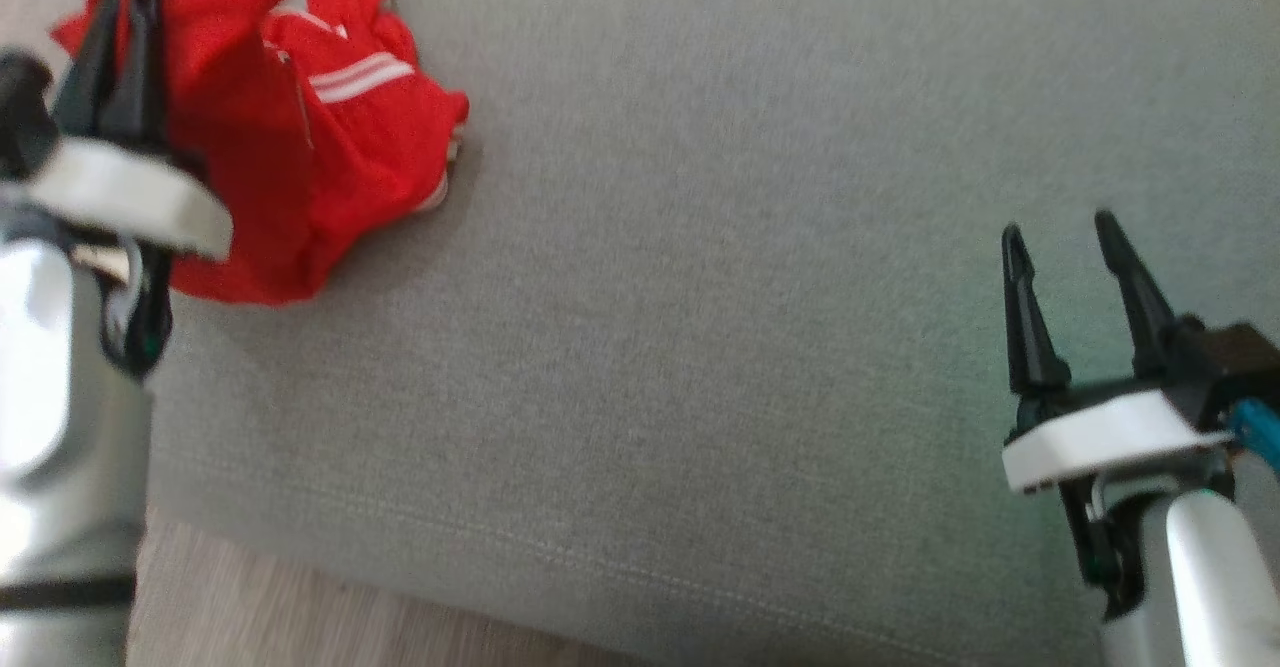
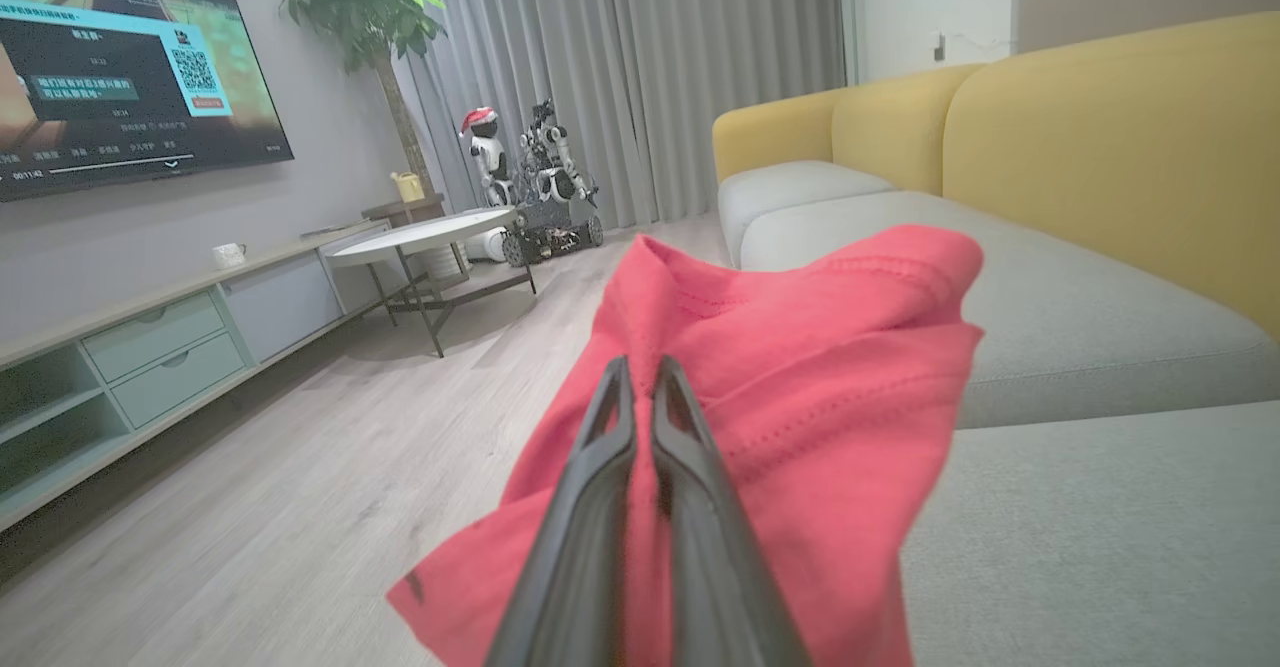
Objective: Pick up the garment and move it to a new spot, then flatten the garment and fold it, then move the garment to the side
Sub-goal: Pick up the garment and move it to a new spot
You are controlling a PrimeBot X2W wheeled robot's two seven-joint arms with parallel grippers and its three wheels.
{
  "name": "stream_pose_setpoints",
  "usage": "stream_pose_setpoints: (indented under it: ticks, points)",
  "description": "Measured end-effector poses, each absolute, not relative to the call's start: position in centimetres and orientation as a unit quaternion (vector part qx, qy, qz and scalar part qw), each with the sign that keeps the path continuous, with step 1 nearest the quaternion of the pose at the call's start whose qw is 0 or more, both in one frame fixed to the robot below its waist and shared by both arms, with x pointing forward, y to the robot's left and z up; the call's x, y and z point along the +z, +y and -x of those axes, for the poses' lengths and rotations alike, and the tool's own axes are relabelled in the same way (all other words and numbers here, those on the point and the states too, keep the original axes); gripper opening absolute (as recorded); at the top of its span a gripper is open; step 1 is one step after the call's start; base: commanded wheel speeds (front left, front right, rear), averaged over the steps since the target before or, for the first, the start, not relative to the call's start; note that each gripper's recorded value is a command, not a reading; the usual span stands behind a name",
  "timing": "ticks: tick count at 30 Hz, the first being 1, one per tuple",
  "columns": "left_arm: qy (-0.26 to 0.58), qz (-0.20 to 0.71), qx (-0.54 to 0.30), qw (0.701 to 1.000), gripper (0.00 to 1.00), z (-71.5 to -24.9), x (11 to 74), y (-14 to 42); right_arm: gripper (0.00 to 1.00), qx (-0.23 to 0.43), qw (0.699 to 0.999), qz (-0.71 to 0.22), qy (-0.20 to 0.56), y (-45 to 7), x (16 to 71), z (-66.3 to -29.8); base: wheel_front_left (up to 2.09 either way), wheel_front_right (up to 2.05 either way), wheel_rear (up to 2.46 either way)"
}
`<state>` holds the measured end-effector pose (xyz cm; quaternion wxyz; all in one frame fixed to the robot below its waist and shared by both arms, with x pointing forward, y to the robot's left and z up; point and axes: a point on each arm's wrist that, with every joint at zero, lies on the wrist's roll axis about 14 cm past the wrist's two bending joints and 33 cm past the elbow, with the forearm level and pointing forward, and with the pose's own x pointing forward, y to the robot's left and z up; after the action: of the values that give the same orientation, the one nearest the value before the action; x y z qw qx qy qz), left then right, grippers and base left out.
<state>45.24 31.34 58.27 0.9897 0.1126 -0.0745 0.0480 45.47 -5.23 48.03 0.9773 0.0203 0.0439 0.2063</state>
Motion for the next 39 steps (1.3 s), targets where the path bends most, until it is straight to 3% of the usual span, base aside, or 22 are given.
stream_pose_setpoints:
  ticks: [9, 16, 28, 39]
  points:
    - [-0.117, -0.093, 0.052, 0.987, 0.00, -37.6, 58.5, 28.9, 1.00, 0.184, 0.982, -0.040, 0.018, -7.3, 50.8, -41.7, 0.00, 0.00, 0.00]
    - [-0.140, -0.074, 0.027, 0.987, 0.00, -35.3, 60.0, 25.6, 1.00, 0.142, 0.989, -0.048, 0.006, -10.5, 51.7, -39.6, 0.00, 0.00, 0.00]
    - [-0.178, -0.028, -0.149, 0.972, 0.00, -39.9, 62.6, 13.2, 1.00, 0.072, 0.996, -0.054, -0.005, -15.4, 52.3, -38.1, 0.00, 0.00, 0.00]
    - [-0.212, 0.037, -0.365, 0.906, 0.00, -45.3, 64.5, -3.5, 1.00, -0.021, 0.998, -0.053, -0.003, -21.4, 51.9, -37.3, 0.00, 0.00, 0.00]
